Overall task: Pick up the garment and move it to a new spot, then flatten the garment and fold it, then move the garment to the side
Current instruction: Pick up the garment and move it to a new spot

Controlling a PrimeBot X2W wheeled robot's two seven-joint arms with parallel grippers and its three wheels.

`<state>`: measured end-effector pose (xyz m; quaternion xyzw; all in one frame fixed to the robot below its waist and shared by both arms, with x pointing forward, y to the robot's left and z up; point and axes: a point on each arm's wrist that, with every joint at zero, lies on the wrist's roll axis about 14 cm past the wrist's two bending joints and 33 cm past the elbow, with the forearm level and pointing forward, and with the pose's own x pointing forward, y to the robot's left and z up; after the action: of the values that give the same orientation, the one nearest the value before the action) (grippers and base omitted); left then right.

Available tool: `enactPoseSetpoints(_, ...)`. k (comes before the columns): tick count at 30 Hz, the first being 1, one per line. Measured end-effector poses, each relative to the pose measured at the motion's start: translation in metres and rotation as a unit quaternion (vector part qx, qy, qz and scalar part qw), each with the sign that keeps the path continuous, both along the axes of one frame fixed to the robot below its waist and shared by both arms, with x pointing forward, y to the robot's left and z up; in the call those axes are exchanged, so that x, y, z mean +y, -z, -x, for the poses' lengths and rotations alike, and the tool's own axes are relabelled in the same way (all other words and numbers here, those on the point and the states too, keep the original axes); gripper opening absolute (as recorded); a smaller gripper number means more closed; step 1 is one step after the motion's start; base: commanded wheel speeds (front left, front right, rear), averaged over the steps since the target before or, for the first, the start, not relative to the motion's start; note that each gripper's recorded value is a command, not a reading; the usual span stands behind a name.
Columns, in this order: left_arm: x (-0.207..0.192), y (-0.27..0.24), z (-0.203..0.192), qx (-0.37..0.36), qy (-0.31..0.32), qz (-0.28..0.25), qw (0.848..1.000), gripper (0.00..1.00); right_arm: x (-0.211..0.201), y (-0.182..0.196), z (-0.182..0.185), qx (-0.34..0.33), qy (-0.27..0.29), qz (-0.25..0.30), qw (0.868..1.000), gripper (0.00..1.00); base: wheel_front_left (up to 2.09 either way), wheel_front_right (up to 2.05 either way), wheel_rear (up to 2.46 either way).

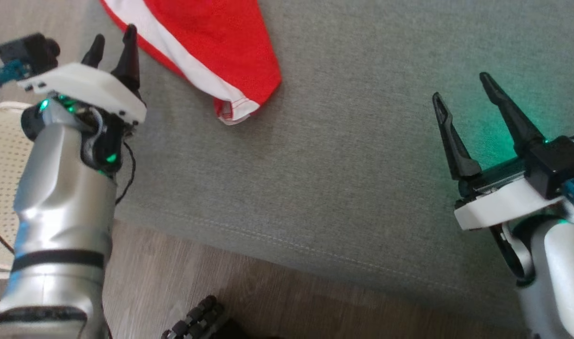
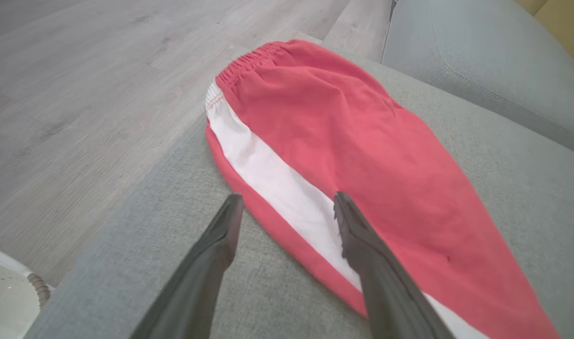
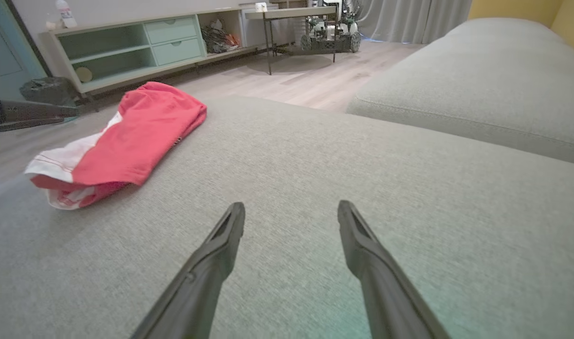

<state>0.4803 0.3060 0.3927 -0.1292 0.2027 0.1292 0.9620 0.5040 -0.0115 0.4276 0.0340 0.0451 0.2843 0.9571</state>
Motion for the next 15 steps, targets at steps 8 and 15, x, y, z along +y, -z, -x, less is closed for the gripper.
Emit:
enactPoseSetpoints(8,-0.006,0.030,-0.023,0.053,0.017,0.001,0.998,1.00,-0.016,0.009,-0.007,0.004,0.018,0.008,1.000,1.00,0.00,0.00,0.00)
enactPoseSetpoints(15,-0.016,0.046,-0.032,0.077,0.031,-0.001,0.997,1.00,-0.023,0.014,-0.008,0.006,0.025,0.016,1.000,1.00,0.00,0.00,0.00)
